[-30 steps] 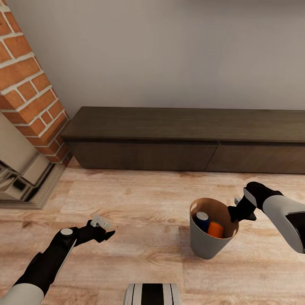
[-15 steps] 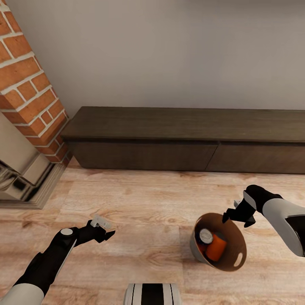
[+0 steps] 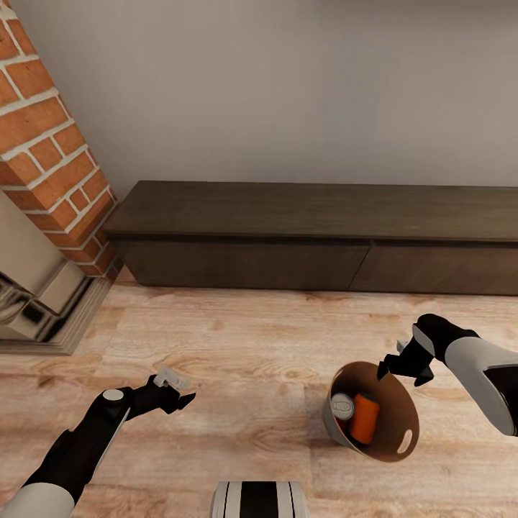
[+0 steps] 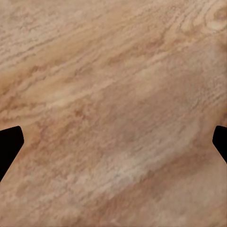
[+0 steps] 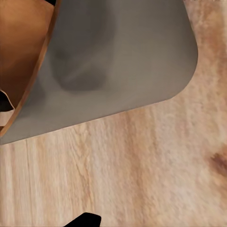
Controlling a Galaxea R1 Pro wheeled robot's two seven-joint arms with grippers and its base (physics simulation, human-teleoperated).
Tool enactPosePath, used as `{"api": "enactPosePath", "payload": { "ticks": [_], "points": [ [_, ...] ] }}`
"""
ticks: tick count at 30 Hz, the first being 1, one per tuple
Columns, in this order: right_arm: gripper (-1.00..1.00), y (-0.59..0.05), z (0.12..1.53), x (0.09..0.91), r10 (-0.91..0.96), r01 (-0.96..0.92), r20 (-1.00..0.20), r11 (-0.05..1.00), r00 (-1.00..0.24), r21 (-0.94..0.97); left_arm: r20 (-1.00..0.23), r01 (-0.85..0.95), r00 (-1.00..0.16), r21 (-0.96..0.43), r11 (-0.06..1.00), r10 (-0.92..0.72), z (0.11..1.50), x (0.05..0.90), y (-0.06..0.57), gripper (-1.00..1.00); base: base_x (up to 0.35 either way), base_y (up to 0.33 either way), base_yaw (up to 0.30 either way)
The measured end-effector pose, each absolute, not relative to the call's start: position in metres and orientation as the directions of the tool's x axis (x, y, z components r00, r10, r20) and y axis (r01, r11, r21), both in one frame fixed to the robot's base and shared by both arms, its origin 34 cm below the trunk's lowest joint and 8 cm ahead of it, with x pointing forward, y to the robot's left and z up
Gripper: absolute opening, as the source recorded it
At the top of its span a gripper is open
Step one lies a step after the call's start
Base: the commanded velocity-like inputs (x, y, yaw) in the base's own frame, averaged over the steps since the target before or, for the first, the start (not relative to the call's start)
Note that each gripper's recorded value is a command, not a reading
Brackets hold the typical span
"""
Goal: Put the three can of soda from the living room inside the tash can in the kitchen.
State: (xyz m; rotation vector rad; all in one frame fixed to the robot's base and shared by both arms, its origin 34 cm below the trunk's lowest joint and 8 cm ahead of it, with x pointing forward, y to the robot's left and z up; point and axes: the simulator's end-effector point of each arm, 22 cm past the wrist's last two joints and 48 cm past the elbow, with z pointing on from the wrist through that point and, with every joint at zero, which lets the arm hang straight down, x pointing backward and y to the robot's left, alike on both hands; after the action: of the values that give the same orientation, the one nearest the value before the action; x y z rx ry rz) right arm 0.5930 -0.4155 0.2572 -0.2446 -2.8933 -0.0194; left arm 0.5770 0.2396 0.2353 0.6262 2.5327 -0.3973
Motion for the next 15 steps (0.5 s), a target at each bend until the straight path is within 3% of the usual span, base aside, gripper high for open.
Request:
{"api": "enactPosePath", "payload": {
  "ticks": [15],
  "points": [
    [1.00, -0.416, 0.280, 0.598, 0.161, 0.163, 0.198, 0.987, -0.967, -0.005, -0.551, 0.505, -0.754, -0.135, 0.852, 0.359, 0.255, 0.584, 0.241, 1.00, 0.000, 0.000, 0.000]
  ]
}}
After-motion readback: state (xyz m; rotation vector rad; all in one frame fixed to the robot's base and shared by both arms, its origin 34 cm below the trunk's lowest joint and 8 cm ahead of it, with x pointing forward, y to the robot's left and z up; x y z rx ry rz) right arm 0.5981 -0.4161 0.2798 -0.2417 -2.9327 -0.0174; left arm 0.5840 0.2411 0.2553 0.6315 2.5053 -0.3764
